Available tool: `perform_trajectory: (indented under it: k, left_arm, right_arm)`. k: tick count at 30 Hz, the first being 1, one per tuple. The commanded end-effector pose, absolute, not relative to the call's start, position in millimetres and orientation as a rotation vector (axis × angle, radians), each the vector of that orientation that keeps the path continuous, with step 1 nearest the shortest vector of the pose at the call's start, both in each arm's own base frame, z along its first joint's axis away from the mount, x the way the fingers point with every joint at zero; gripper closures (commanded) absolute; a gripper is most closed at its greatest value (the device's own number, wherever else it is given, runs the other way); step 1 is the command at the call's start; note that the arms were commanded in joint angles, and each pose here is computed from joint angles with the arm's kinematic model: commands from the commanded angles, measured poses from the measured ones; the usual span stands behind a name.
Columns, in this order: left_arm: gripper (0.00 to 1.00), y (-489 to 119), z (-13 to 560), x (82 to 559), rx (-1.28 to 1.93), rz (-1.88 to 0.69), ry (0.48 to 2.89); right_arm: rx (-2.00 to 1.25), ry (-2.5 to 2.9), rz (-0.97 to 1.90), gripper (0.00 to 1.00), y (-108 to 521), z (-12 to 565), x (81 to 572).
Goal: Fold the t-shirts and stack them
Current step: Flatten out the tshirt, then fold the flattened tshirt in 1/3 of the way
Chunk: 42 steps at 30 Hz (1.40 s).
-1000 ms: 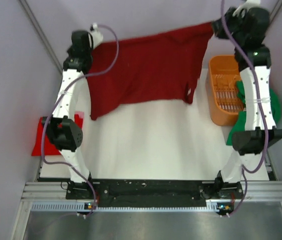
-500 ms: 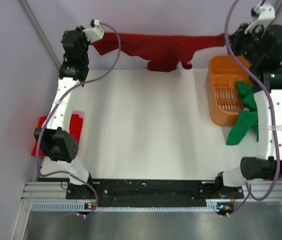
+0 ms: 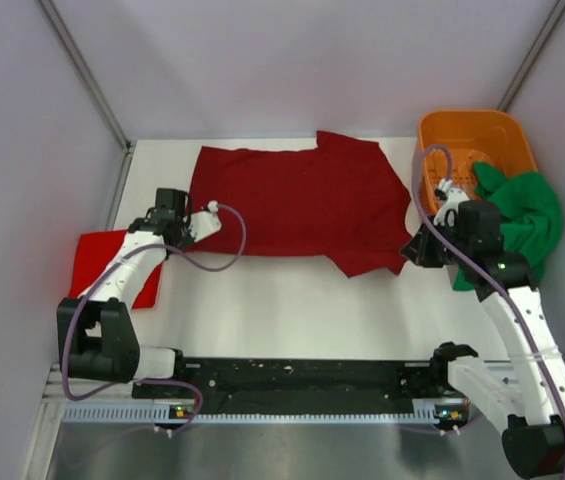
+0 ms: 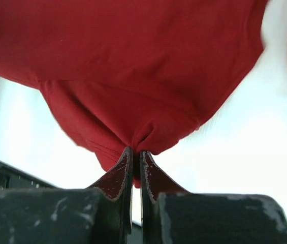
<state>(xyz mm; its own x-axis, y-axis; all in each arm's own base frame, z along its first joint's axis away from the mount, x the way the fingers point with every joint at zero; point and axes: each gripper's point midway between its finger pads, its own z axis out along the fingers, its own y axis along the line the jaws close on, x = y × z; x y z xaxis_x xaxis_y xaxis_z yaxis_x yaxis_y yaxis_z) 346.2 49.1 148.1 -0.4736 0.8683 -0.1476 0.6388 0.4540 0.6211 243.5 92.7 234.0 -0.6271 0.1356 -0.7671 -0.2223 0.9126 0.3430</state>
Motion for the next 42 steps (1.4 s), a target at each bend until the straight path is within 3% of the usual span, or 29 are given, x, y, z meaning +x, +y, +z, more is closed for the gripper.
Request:
perform_trajectory:
  k: [1,7,16,24,29,37,42]
  left_arm:
    - [1.0,53,95,281,1.334,0.572,2.442]
    - [1.0,54,66,268,1.259,0.563,2.497]
    - [1.0,44,90,348,1.025,0.567,2.441]
    - [1.0,49,80,392,0.984,0.626,2.474]
    - [1.0,44,79,402,0.98,0.607,2.474]
    - [1.0,42,66,402,0.997,0.622,2.508]
    - [1.0,43,60,402,0.962,0.626,2.538]
  right_arm:
    - [0.141,2.453,0.574,1.0,95,174,209]
    - [0.14,2.418,0.534,1.0,91,164,226]
    - [0.067,2.354,0.366,1.0,82,153,311]
    - [-0.135,2.286,0.287,1.0,84,156,369]
    - [-0.314,2.306,0.178,1.0,86,143,392]
    - [-0.337,2.308,-0.001,1.0,68,141,418]
    - [-0.352,2.327,0.034,1.0,76,132,421]
